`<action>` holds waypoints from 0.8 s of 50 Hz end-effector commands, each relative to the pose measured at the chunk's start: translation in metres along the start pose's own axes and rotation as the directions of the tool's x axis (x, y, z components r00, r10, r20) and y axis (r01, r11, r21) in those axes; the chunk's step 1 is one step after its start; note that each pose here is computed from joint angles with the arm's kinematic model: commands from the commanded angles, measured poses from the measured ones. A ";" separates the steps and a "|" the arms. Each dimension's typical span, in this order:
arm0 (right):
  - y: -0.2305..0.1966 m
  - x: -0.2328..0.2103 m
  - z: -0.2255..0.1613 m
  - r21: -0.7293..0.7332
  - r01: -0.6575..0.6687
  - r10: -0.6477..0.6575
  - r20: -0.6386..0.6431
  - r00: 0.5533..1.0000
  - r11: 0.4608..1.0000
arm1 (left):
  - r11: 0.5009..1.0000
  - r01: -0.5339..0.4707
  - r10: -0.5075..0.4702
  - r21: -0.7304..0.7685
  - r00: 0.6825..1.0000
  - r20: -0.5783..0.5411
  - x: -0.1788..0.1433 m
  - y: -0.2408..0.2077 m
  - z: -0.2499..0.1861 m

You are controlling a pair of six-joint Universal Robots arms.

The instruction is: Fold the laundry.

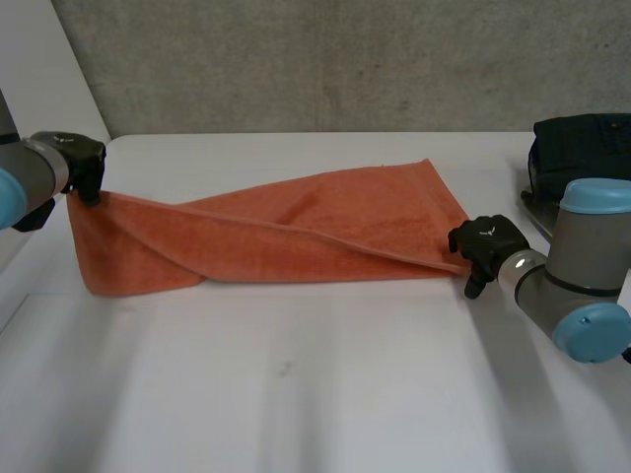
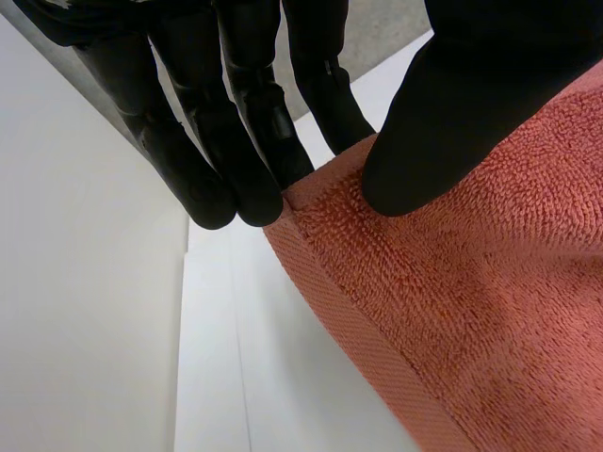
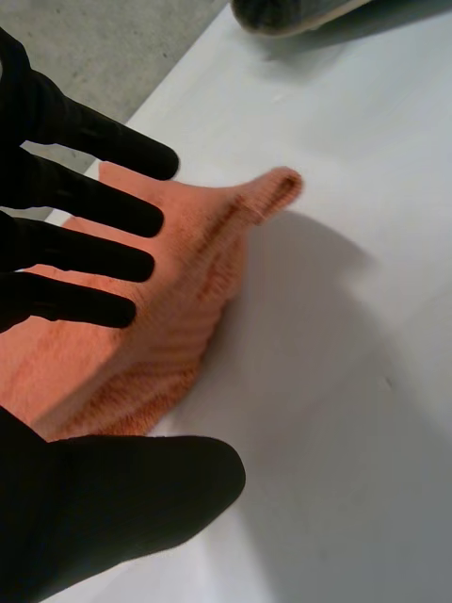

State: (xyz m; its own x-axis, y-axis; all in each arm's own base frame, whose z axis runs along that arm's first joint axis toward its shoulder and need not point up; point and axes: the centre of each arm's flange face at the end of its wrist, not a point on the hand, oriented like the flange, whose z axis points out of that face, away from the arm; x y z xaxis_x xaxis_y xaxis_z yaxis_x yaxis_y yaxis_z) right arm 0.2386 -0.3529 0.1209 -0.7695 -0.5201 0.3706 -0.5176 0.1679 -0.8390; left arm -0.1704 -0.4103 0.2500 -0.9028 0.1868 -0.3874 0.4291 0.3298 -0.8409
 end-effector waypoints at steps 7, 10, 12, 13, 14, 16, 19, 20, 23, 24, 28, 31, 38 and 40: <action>-0.009 0.013 0.016 0.038 0.018 -0.015 -0.057 0.998 0.999 | 0.999 0.010 -0.010 -0.034 1.000 -0.017 -0.004 0.009 -0.005; -0.017 0.018 -0.001 0.009 0.025 -0.025 -0.038 0.999 1.000 | 0.998 -0.002 -0.001 -0.064 0.999 -0.045 -0.001 0.016 -0.012; -0.022 0.023 -0.014 -0.011 0.042 -0.042 -0.014 0.999 0.999 | 0.996 -0.014 0.009 -0.086 0.998 -0.065 0.001 0.020 -0.017; -0.025 0.026 -0.023 -0.023 0.057 -0.057 0.002 0.998 0.998 | 0.994 -0.024 0.016 -0.104 0.997 -0.076 0.002 0.024 -0.020; -0.027 0.027 -0.040 -0.065 0.106 -0.101 0.064 0.993 0.992 | 0.988 -0.054 0.038 -0.145 0.993 -0.109 0.004 0.032 -0.029; -0.025 0.028 -0.058 -0.128 0.171 -0.153 0.135 0.979 0.977 | 0.976 -0.099 0.068 -0.193 0.985 -0.159 0.006 0.041 -0.040; -0.019 0.032 -0.102 -0.279 0.330 -0.241 0.308 0.920 0.902 | 0.938 -0.218 0.135 -0.271 0.946 -0.294 0.014 0.064 -0.064; -0.017 0.033 -0.113 -0.310 0.372 -0.255 0.358 0.898 0.875 | 0.926 -0.249 0.150 -0.283 0.933 -0.328 0.015 0.070 -0.070; -0.017 0.035 -0.145 -0.358 0.498 -0.288 0.501 0.816 0.790 | 0.875 -0.370 0.202 -0.312 0.866 -0.458 0.025 0.095 -0.093; -0.017 0.038 -0.147 -0.359 0.508 -0.299 0.499 0.814 0.783 | 0.864 -0.397 0.219 -0.310 0.850 -0.479 0.026 0.100 -0.097; -0.017 0.040 -0.143 -0.352 0.500 -0.329 0.445 0.833 0.791 | 0.820 -0.495 0.287 -0.287 0.790 -0.542 0.033 0.118 -0.108; -0.013 0.039 -0.135 -0.348 0.493 -0.330 0.432 0.839 0.798 | 0.830 -0.500 0.329 -0.249 0.798 -0.505 0.036 0.116 -0.103; -0.008 0.039 -0.101 -0.326 0.443 -0.329 0.350 0.877 0.835 | 0.893 -0.422 0.357 -0.159 0.876 -0.323 0.033 0.081 -0.075; -0.009 0.042 -0.090 -0.315 0.404 -0.315 0.296 0.902 0.859 | 0.907 -0.400 0.350 -0.134 0.891 -0.290 0.033 0.072 -0.067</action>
State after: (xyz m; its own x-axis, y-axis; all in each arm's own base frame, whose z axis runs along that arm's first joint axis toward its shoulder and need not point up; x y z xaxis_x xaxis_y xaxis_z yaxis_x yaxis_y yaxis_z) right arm 0.1701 -0.2728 0.1902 -0.3255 -0.8423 0.4296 -0.9165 0.1692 -0.3626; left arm -0.1554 -0.2875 0.1843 -0.5883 0.6588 -0.4688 0.7996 0.3875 -0.4588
